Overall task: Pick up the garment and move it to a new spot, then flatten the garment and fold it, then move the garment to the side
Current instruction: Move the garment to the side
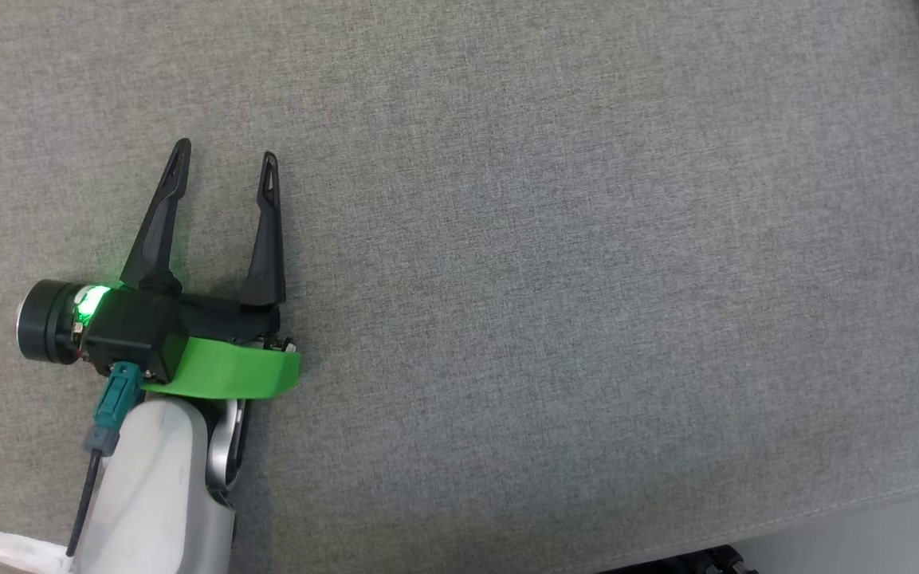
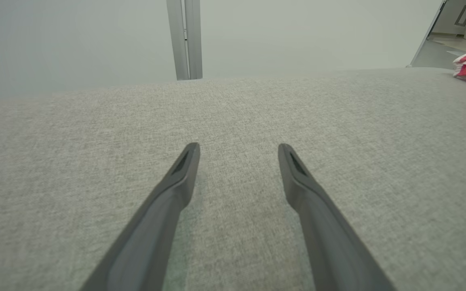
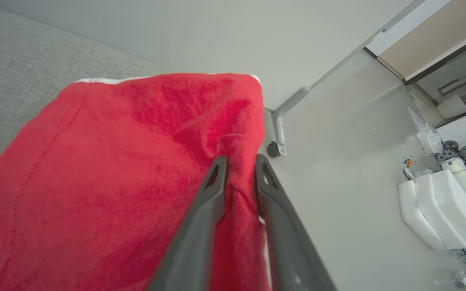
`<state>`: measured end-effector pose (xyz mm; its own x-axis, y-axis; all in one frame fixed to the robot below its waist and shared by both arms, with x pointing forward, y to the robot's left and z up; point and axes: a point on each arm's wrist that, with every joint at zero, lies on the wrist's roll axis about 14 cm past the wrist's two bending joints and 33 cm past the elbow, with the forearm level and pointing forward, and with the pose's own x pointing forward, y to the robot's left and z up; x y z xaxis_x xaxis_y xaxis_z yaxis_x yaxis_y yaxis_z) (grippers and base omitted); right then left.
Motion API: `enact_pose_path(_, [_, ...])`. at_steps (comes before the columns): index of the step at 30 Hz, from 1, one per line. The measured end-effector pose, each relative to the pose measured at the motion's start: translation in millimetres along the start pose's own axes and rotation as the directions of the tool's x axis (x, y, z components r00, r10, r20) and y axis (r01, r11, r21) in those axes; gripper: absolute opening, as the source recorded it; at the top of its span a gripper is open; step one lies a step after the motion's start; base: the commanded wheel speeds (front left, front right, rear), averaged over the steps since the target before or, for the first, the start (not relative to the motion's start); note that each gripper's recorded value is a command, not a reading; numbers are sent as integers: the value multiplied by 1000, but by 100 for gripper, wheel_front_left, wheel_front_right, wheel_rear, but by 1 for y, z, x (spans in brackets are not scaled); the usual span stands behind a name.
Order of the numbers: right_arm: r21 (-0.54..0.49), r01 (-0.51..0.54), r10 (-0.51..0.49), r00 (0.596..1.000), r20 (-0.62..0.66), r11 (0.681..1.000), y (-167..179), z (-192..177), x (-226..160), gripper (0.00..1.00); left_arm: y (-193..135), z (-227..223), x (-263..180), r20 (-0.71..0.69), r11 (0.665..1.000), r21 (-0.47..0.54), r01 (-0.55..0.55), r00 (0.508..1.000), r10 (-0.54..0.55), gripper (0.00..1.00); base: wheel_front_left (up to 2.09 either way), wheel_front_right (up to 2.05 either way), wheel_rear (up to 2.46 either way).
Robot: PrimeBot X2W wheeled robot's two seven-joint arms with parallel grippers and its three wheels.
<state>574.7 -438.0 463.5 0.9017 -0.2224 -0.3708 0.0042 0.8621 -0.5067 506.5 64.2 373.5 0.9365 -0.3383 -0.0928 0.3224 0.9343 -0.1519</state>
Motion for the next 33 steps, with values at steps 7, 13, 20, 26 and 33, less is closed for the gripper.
enact_pose_path(7, [-16, 4, -2, 998, 61, 1000, -1, 16, -6, 100, 2, 9, -5, 6, 1000, -2, -17, 1000, 17, 100, 0, 0, 0])
enact_pose_path(13, [39, -34, 27, 985, 170, 999, 14, 48, -20, 100, 9, 16, -25, -6, 998, -18, -65, 998, 65, 100, 0, 0, 0])
enact_pose_path(20, [119, -147, 94, 928, 361, 982, 51, 97, -56, 100, 21, 37, -56, 14, 990, -13, -138, 990, 138, 100, 0, 0, 0])
enact_pose_path(26, [212, -228, 107, 878, 466, 950, 84, 110, -97, 100, 30, 60, -84, 52, 982, -2, -189, 981, 188, 100, 0, 0, 0])
enact_pose_path(33, [321, -309, 111, 852, 511, 895, 130, 98, -142, 100, 40, 81, -118, 92, 971, 9, -240, 967, 238, 100, 0, 0, 0])
